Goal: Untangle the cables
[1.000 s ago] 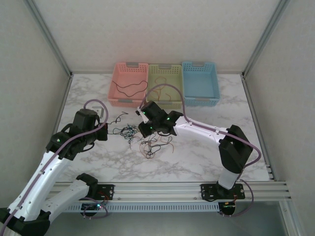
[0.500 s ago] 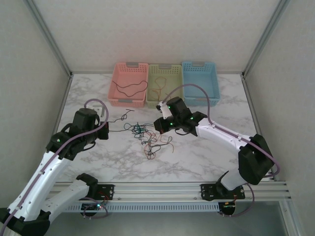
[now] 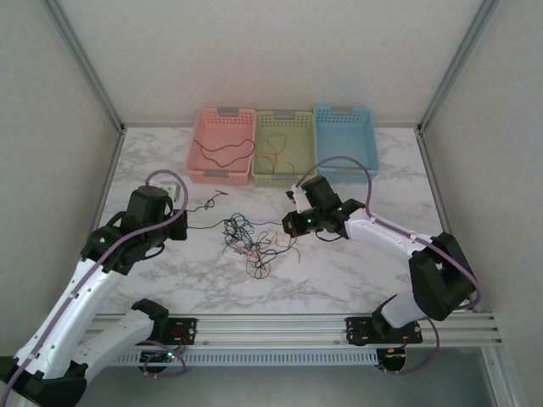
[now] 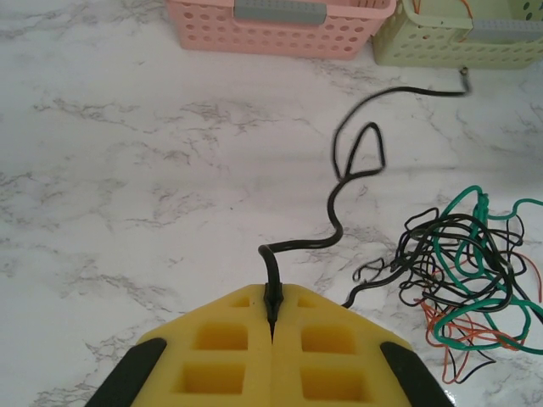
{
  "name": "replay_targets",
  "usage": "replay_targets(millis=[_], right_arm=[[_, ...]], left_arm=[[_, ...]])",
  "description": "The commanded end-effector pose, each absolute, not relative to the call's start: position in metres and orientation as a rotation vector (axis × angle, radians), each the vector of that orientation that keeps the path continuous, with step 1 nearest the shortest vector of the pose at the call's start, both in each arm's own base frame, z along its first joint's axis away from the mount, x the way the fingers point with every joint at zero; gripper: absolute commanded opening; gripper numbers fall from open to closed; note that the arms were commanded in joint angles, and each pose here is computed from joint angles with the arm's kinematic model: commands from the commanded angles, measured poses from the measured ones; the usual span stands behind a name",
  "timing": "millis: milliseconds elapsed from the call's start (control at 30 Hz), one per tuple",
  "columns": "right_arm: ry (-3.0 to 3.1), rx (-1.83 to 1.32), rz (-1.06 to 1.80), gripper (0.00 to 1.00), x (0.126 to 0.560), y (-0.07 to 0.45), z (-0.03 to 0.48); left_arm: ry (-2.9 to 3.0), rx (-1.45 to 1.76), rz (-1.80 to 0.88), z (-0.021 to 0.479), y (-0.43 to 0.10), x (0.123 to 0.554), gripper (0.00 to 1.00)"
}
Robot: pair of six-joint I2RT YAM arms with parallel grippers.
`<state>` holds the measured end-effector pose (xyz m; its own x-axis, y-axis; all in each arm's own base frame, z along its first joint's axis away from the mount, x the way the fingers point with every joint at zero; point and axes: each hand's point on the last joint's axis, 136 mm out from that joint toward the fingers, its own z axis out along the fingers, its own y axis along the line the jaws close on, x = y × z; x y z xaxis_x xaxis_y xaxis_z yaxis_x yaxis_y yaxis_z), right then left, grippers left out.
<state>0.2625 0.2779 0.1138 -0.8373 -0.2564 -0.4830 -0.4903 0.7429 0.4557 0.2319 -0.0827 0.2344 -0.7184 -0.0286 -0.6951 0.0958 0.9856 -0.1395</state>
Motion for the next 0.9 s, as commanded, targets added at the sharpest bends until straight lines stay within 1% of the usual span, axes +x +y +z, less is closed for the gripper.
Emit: replay_targets(millis=[0, 133, 233, 400, 500, 567, 667, 867], right_arm=[[2.519, -0.530, 0.808, 0.00, 0.267, 0.271, 0.126], [2.483, -0.498, 0.737, 0.00, 0.276, 0.260, 0.136], [2.495, -0.376, 0.630, 0.00, 0.289, 0.232, 0.136], [2.592, 0.005, 0.282, 0.00, 0.308, 0.137, 0.113], [2.588, 0.222, 0.233, 0.00, 0.307, 0.089, 0.103], [2.569, 0.336, 0.234, 0.00, 0.303, 0.067, 0.101], [2.524, 0.413, 0.255, 0.00, 0.302, 0.053, 0.107], [2.505, 0.515, 0.154, 0.00, 0.300, 0.026, 0.108]], left_arm=[[2.375, 0.026, -0.157, 0.230, -0.072, 0.230, 0.00], [2.374, 0.023, -0.154, 0.230, -0.072, 0.230, 0.00], [2.375, 0.022, -0.152, 0.230, -0.071, 0.230, 0.00], [2.374, 0.019, -0.145, 0.230, -0.070, 0.230, 0.00], [2.364, 0.003, -0.125, 0.233, -0.066, 0.230, 0.00], [2.355, -0.009, -0.116, 0.234, -0.063, 0.230, 0.00], [2.356, -0.011, -0.121, 0.234, -0.063, 0.230, 0.00], [2.349, -0.033, -0.098, 0.235, -0.058, 0.230, 0.00]])
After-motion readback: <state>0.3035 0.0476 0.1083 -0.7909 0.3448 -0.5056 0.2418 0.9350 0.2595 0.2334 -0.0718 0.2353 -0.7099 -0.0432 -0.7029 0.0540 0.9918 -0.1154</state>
